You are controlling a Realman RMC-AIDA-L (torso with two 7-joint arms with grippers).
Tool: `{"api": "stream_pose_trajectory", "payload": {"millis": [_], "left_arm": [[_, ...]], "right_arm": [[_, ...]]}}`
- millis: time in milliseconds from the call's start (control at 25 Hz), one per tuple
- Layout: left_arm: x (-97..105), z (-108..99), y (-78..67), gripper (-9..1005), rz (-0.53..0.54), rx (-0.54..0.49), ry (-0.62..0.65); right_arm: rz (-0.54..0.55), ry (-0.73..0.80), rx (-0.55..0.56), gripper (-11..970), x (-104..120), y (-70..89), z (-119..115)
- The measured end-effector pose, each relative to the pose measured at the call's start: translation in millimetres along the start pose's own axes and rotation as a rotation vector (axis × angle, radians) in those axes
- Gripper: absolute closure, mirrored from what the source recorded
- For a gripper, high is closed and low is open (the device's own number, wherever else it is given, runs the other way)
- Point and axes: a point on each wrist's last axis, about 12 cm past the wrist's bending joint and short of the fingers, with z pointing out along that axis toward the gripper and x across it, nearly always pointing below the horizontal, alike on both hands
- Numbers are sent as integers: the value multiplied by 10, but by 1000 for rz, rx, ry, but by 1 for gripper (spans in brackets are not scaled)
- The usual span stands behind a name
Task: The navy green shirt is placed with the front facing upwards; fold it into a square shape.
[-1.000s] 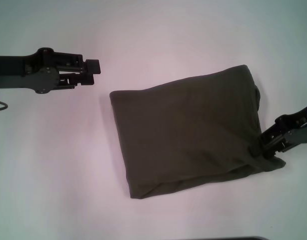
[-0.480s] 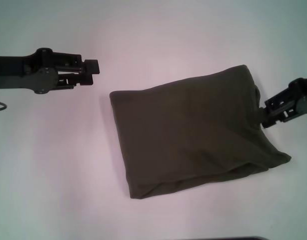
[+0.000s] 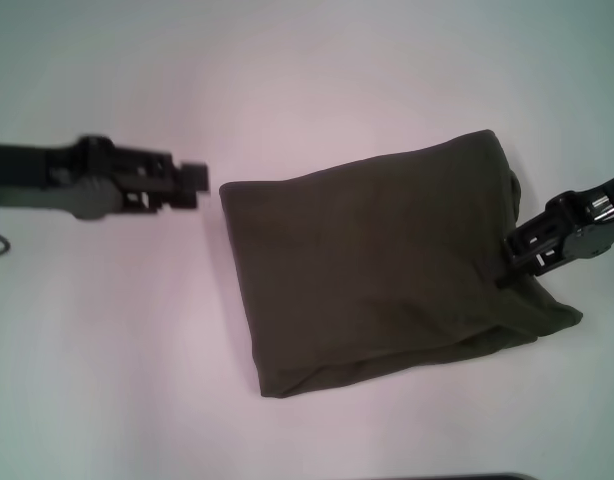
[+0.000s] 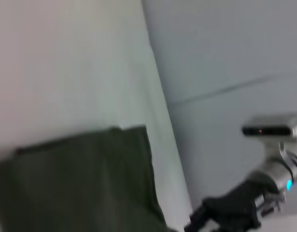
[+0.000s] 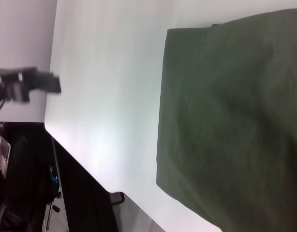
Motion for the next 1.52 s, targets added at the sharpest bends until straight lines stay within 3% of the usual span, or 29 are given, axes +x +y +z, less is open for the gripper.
{"api": "stream_pose_trajectory", "payload": {"millis": [280,400,520,720,840,1040,1480,1520], "left_arm": [[78,130,-39,629,29,33,87],[135,265,-44,721,41,43,141],[151,383,-15,813,77,59,106],[199,568,62,865,125,96,40],[198,634,109,763,85,92,54],[154,574,209,602,-3,-31,80],[178,576,364,264,-80,-194,111],[182,591,378,269,-85,-207,113]], "right_arm": [[-3,17,-25,514,1,-14,162],[-9,16,-27,515,11,-27,202],[-10,3,-18,515,8,-48,193],[-12,-9,-7,514,7,-70,162],[-15,-16,-6,514,2,-71,148],[-21,-16,-3,515,-11,-59,136],[-21,-17,-4,514,-27,-41,112],[-21,-17,-4,514,-27,-41,112]]}}
